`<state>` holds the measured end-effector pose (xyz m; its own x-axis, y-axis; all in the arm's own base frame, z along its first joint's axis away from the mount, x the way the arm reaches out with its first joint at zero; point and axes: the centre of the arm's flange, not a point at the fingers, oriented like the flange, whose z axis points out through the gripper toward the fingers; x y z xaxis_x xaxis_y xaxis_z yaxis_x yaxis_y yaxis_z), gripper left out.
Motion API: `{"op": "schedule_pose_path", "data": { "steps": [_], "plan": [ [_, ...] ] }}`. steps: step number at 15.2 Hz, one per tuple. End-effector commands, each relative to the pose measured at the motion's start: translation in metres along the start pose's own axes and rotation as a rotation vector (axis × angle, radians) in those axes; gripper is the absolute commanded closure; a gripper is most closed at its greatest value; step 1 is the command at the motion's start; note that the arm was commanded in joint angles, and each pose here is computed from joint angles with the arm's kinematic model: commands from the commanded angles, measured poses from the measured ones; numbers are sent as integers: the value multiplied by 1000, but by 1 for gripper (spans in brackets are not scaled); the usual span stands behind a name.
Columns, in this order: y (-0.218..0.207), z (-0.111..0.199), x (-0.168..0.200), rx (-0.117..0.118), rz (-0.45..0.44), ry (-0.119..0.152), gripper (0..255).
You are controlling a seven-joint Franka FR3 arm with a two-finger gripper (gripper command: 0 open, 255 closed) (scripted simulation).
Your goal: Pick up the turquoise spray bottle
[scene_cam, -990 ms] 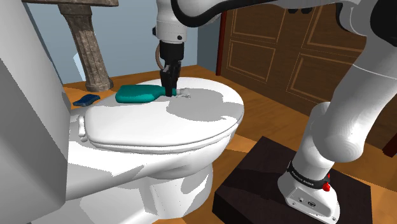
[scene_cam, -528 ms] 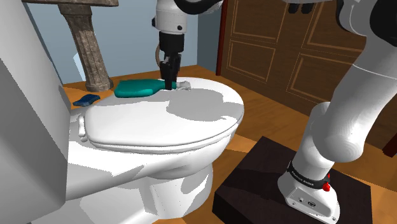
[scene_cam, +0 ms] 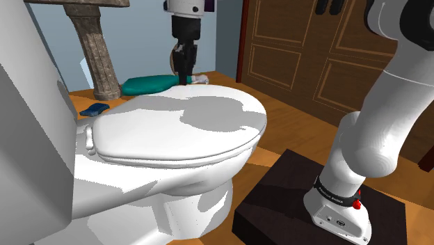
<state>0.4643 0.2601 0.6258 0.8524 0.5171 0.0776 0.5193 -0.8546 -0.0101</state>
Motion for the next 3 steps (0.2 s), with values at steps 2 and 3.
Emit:
{"op": "schedule_pose_path", "data": {
  "steps": [2,3],
  "plan": [
    [-1,-12,1,0,0,0,255],
    [-1,-12,1,0,0,0,255]
  ]
}}
